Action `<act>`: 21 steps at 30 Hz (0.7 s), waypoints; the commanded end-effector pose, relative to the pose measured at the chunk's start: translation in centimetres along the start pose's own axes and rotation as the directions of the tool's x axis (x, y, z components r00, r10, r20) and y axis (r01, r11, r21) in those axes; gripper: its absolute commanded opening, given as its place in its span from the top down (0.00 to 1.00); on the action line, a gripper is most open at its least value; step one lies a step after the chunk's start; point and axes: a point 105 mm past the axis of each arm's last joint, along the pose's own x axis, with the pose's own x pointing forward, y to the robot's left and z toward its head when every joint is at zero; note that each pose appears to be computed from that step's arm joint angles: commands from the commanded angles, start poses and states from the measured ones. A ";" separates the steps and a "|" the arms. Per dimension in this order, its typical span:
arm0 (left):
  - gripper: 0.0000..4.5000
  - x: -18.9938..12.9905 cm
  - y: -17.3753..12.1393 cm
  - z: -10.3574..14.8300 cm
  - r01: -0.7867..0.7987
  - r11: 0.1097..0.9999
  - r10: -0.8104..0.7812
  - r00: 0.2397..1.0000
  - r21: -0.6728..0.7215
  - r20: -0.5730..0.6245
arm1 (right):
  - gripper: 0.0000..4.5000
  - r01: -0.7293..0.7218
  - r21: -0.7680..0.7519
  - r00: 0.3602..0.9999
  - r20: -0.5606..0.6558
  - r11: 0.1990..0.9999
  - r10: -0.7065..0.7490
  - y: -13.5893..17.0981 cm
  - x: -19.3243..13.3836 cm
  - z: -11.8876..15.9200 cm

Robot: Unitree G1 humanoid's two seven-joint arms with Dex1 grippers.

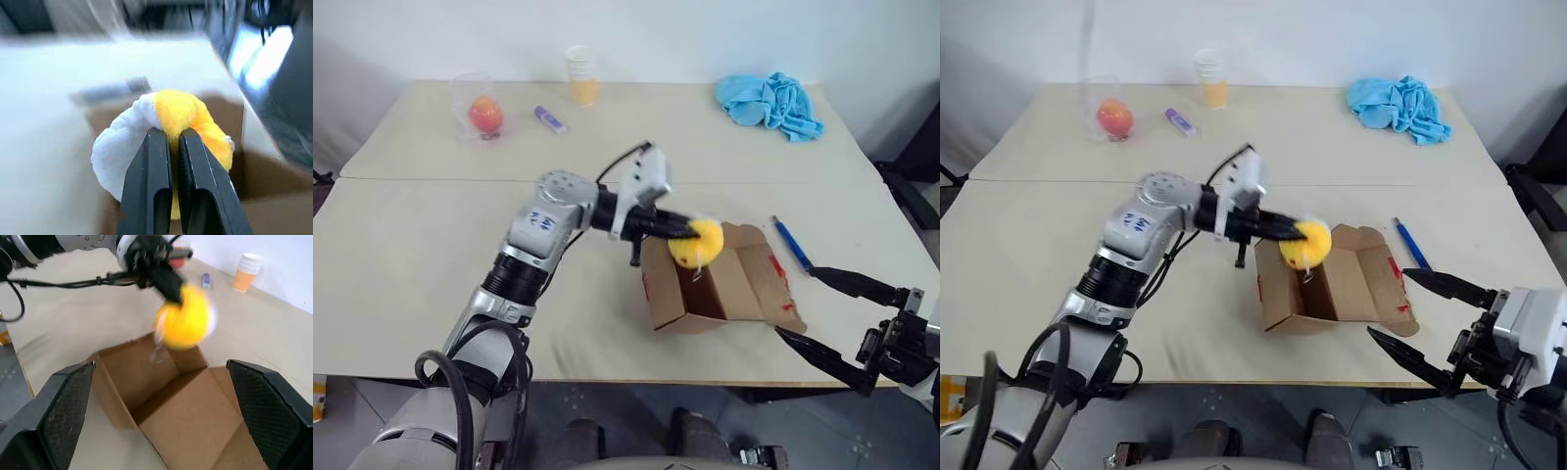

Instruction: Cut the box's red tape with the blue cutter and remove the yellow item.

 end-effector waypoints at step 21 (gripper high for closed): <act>0.48 -26.6 -6.0 -10.0 -0.880 0.411 0.866 0.459 -0.239 -0.197 | 0.00 -0.334 -0.048 0.914 0.226 0.941 0.336 -0.5 8.3 -1.6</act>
